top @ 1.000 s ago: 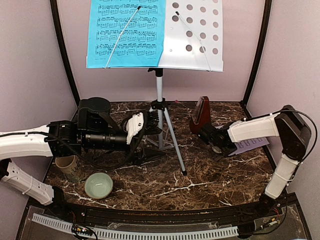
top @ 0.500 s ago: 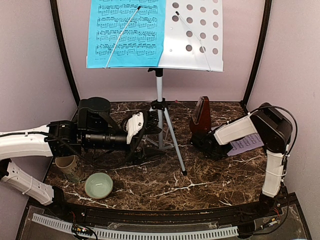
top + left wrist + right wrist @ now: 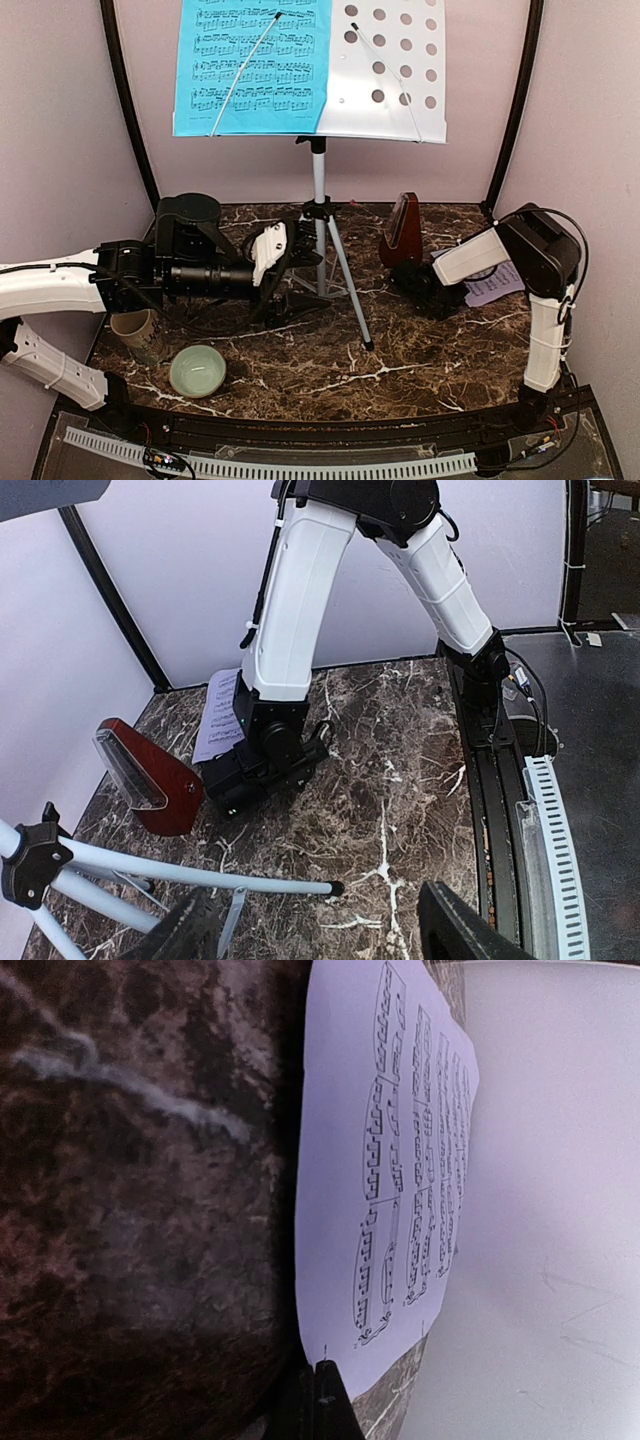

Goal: Set up the instrument practice props

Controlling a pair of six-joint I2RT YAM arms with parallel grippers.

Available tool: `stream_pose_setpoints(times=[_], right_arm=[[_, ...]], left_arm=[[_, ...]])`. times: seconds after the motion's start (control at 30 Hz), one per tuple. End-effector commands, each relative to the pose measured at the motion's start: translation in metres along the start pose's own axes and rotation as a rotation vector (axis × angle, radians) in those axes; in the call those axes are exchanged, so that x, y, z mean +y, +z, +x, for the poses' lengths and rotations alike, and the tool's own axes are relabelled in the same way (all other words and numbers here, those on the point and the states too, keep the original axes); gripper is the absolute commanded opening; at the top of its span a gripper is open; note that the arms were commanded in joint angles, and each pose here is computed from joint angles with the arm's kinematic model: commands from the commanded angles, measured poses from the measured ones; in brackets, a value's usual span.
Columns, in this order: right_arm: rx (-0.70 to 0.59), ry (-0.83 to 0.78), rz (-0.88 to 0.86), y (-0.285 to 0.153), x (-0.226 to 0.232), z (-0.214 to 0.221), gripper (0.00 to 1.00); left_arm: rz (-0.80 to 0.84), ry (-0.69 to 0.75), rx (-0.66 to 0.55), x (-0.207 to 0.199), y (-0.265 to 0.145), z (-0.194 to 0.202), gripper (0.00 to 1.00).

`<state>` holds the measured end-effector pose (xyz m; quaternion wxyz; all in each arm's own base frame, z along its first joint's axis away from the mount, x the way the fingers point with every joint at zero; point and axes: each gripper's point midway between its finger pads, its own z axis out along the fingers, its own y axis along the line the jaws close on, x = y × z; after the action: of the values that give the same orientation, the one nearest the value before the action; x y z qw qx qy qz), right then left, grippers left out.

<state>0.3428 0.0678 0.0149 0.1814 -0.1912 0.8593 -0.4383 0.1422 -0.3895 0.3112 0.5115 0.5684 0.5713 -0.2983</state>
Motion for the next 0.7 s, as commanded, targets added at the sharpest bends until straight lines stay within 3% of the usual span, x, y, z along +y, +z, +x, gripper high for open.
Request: stream_pose_setpoints(times=[0.0,0.1,0.33,0.67], right_arm=[[0.025,-0.002,-0.203,-0.006,0.032,-0.002,0.0],[-0.025,0.068,-0.269,-0.026,0.024,-0.017,0.0],[-0.166,0.375,-0.63,-0.104,-0.005,-0.044,0.0],[-0.534,1.038,-1.065,-0.237,-0.146,-0.052,0.0]], left_arm=[[-0.016,0.005,-0.064,0.006,-0.009,-0.022,0.7],[-0.027,0.004,-0.063,0.008,-0.01,-0.021,0.7],[-0.086,-0.009,-0.071,0.016,-0.011,-0.017,0.7],[-0.177,-0.113,-0.123,0.034,0.008,-0.016,0.74]])
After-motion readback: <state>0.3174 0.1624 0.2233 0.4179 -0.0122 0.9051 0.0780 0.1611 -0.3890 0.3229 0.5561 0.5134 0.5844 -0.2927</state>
